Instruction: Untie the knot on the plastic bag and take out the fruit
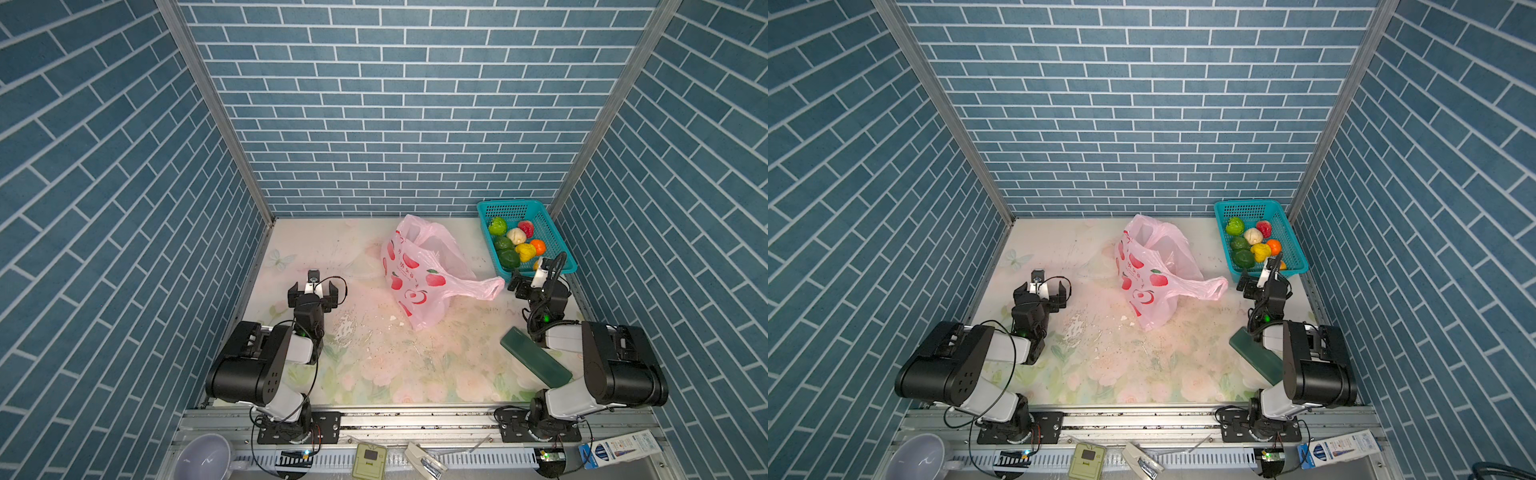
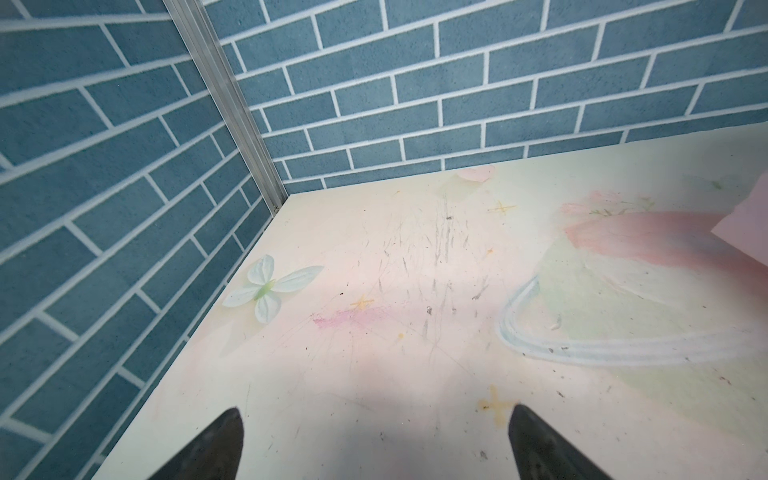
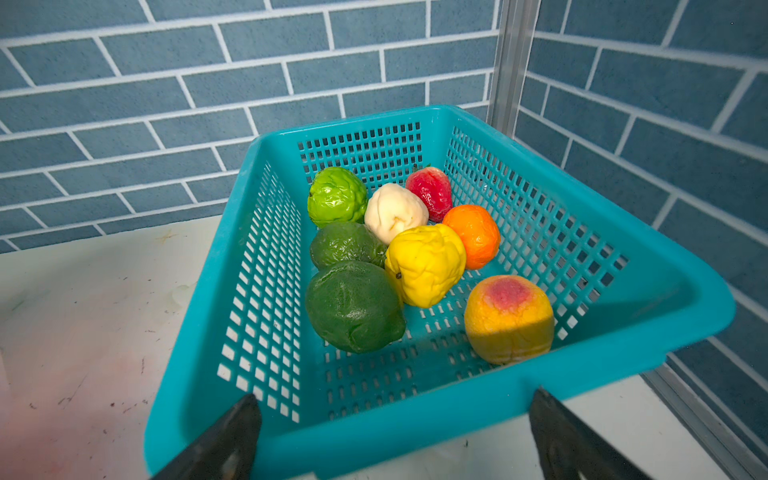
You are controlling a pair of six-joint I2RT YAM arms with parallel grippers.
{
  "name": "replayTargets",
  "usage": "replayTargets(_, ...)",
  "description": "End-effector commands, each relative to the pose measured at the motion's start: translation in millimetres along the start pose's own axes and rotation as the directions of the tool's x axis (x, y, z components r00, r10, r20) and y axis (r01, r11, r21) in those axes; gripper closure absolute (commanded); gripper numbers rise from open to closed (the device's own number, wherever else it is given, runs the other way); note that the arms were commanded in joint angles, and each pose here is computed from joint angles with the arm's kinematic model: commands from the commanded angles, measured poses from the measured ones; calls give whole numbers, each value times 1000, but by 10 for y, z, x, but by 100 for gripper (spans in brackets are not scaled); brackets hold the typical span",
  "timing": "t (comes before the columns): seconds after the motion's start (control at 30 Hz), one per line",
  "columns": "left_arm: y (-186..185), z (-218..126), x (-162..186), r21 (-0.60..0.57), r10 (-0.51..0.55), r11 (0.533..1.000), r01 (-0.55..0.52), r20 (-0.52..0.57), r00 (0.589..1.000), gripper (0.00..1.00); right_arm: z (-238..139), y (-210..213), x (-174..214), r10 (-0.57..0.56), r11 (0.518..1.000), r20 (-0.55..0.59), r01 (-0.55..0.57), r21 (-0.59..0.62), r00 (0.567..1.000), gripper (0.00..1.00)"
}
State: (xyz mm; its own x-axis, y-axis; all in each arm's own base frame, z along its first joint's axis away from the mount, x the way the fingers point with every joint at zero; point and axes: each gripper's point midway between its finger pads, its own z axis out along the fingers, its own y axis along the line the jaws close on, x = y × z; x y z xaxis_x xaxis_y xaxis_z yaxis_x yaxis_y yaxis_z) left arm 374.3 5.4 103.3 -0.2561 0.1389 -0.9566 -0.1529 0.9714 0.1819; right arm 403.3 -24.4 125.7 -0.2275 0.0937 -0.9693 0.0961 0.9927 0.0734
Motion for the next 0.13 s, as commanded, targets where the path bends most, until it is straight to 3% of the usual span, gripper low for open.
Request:
replayTargets(0.0, 35, 6, -22, -15, -2, 1000, 2, 11, 1000, 0, -29, -70, 371, -71, 997, -117, 75, 23, 991, 1)
replayTargets(0.1, 34, 8, -21, -14, -2, 1000, 2, 10, 1000, 0, -30, -70, 366, -71, 997, -115, 74, 24, 991, 1)
